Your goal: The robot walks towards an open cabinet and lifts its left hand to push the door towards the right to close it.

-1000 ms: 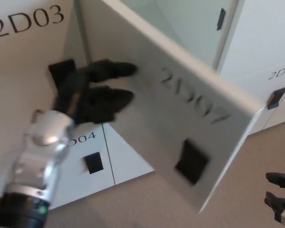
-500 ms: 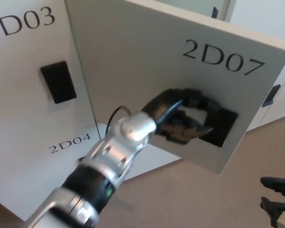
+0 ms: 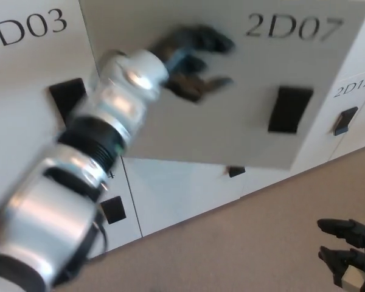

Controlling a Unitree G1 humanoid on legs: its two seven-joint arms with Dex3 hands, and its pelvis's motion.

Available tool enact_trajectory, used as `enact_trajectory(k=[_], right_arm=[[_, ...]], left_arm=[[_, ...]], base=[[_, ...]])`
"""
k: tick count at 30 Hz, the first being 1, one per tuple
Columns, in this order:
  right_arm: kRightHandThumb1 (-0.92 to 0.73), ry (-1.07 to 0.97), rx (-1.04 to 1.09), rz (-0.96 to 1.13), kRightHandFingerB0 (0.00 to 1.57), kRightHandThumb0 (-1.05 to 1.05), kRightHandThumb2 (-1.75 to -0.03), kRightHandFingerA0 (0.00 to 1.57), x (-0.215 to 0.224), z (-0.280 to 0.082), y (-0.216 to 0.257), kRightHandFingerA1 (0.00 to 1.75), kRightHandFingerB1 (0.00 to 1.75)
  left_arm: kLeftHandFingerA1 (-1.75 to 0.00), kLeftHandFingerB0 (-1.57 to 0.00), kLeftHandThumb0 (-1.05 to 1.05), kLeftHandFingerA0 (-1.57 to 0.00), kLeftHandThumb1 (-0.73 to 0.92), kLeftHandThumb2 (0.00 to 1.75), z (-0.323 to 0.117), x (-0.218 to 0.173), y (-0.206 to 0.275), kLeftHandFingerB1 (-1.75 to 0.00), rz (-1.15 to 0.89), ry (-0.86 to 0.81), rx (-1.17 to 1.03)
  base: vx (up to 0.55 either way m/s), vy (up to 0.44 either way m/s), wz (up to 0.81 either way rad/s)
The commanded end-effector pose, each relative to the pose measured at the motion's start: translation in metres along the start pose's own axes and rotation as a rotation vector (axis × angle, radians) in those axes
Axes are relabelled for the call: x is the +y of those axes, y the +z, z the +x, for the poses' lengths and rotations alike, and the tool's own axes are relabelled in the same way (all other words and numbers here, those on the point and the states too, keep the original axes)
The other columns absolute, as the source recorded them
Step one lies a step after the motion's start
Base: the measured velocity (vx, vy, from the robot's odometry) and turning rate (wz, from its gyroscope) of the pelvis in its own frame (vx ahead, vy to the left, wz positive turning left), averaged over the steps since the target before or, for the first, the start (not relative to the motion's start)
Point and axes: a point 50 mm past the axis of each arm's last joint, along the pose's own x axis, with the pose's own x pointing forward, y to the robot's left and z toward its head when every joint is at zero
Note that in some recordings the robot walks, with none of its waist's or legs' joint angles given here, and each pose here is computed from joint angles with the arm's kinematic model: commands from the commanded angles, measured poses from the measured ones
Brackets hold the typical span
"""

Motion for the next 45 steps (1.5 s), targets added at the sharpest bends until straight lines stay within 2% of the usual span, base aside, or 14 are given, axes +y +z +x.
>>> enact_trajectory(k=[1,13,15,16,23,24,25,27,28,30,31,33,41,45], right_arm=[[-0.72,0.013,-0.055,-0.058,0.57,-0.27,-0.61,0.68,0.007,-0.010,0.008,0.60,0.52],[-0.74,0.000,-0.059,-0.012,0.55,-0.26,-0.61,0.65,-0.001,-0.016,0.012,0.60,0.52],[-0.74,-0.006,-0.056,-0.011,0.56,-0.25,-0.61,0.66,-0.003,-0.018,0.011,0.60,0.52],[-0.73,-0.010,-0.052,-0.016,0.56,-0.26,-0.61,0.68,-0.005,-0.018,0.010,0.60,0.50],[-0.72,-0.016,-0.052,-0.038,0.55,-0.28,-0.60,0.68,-0.010,-0.016,0.012,0.60,0.51],[-0.72,-0.018,-0.053,-0.040,0.55,-0.25,-0.61,0.67,-0.011,-0.014,0.013,0.60,0.52],[-0.73,-0.018,-0.054,-0.045,0.56,-0.24,-0.61,0.68,-0.012,-0.013,0.013,0.61,0.52],[-0.73,-0.019,-0.054,-0.050,0.56,-0.24,-0.61,0.68,-0.013,-0.011,0.014,0.61,0.52],[-0.73,-0.018,-0.056,-0.053,0.56,-0.24,-0.61,0.68,-0.014,-0.010,0.015,0.60,0.51],[-0.73,-0.016,-0.057,-0.056,0.56,-0.24,-0.61,0.68,-0.014,-0.009,0.016,0.60,0.51],[-0.73,-0.019,-0.063,-0.062,0.56,-0.26,-0.61,0.67,-0.016,-0.007,0.019,0.60,0.52],[-0.73,-0.022,-0.083,-0.074,0.57,-0.26,-0.61,0.69,-0.021,-0.004,0.024,0.65,0.53],[-0.73,-0.038,-0.110,-0.061,0.57,-0.23,-0.61,0.67,-0.023,0.004,0.034,0.60,0.52],[-0.73,-0.042,-0.124,-0.055,0.56,-0.28,-0.61,0.67,-0.022,0.007,0.038,0.60,0.52]], left_arm=[[-0.33,0.00,-0.56,0.00,0.42,0.81,-0.061,0.166,0.019,-0.21,-0.118,0.493,0.019],[-0.28,0.00,-0.59,0.00,0.45,0.81,-0.124,0.222,-0.050,-0.18,-0.212,0.670,0.141],[-0.24,0.00,-0.53,0.00,0.67,0.60,-0.121,0.217,-0.054,-0.16,-0.223,0.649,0.138],[-0.26,0.00,-0.61,0.00,0.46,0.83,-0.116,0.212,-0.054,-0.21,-0.218,0.614,0.123],[-0.34,0.00,-0.51,0.00,0.44,0.83,-0.086,0.176,-0.036,-0.29,-0.147,0.350,-0.038],[-0.30,-0.08,-0.56,-0.09,0.63,0.66,-0.082,0.163,-0.027,-0.22,-0.091,0.260,-0.114],[-0.48,0.00,-0.32,-0.01,0.51,1.02,-0.083,0.139,-0.014,-0.47,-0.004,0.141,-0.226],[-0.48,0.00,-0.32,-0.01,0.51,1.02,-0.091,0.108,0.000,-0.47,0.083,0.008,-0.344],[-0.33,-0.21,-0.56,-0.26,0.66,0.61,-0.097,0.095,0.006,-0.29,0.121,-0.043,-0.395],[-0.33,-0.21,-0.56,-0.26,0.66,0.61,-0.104,0.083,0.010,-0.29,0.154,-0.088,-0.438],[-0.37,-0.46,-0.56,-0.53,0.65,0.60,-0.119,0.056,0.016,-0.35,0.153,-0.196,-0.501],[-0.42,-0.52,-0.57,-0.62,0.60,0.62,-0.151,0.001,0.023,-0.38,0.130,-0.421,-0.590],[-0.40,-0.52,-0.57,-0.63,0.73,0.63,-0.234,-0.171,-0.045,-0.37,-0.005,-1.044,-0.528],[-0.39,-0.50,-0.56,-0.62,0.73,0.63,-0.254,-0.203,-0.084,-0.36,-0.033,-1.117,-0.385]], base=[[0.00,0.000,0.00],[0.00,-0.010,-0.01],[0.00,0.000,0.00],[0.00,0.000,0.00],[0.00,0.000,0.00],[0.00,0.000,0.00],[0.00,0.000,0.00],[0.00,0.000,0.00],[0.00,0.000,0.00],[-0.01,-0.016,0.03],[0.00,0.000,0.00],[-0.01,-0.014,0.04],[-0.01,-0.007,0.02],[0.00,0.000,0.00]])
